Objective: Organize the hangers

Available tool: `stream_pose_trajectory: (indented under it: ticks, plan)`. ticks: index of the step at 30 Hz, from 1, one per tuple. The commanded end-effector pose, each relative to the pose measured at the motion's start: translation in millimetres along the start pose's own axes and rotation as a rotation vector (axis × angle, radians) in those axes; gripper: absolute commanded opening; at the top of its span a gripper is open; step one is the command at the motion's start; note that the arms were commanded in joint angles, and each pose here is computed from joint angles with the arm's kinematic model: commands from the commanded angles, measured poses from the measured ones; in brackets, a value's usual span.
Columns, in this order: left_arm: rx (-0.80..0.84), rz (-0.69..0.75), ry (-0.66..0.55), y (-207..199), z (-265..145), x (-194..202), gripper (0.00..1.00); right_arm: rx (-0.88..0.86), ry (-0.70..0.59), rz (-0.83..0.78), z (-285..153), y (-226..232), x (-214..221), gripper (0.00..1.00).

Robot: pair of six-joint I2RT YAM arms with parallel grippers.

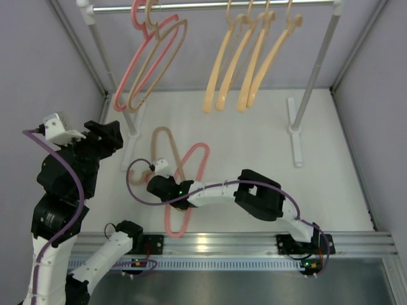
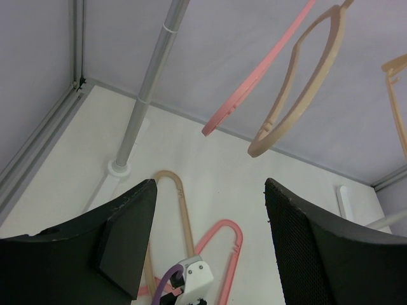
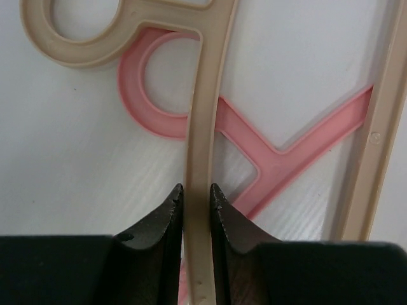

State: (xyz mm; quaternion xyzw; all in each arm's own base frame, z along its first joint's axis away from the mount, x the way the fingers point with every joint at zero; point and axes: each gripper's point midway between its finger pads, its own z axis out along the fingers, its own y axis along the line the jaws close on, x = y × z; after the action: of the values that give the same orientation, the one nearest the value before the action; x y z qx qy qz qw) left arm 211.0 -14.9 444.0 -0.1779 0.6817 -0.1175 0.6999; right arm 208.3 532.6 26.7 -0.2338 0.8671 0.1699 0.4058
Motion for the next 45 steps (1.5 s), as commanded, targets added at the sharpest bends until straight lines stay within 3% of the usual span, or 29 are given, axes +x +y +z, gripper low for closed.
stream_pose_trajectory:
  ticks: [1, 18, 31, 45]
  plan:
    - [0.016, -0.014, -0.018, -2.1, -3.7, -5.7, 0.73, 0.015, -0.005, 0.022, -32.0, -13.6, -21.1, 0.0]
    - [0.029, -0.018, -0.032, -4.8, -7.0, -13.4, 0.74, -0.064, -0.166, 0.226, -149.5, -43.6, -96.4, 0.0]
    - [0.046, -0.03, -0.029, -8.9, -7.3, -14.3, 0.74, -0.116, -0.228, 0.373, -215.7, -81.3, -100.6, 0.0]
    - [0.067, -0.036, -0.041, -12.1, -12.3, -21.6, 0.74, -0.255, -0.473, 0.783, -291.3, -123.3, -135.7, 0.0]
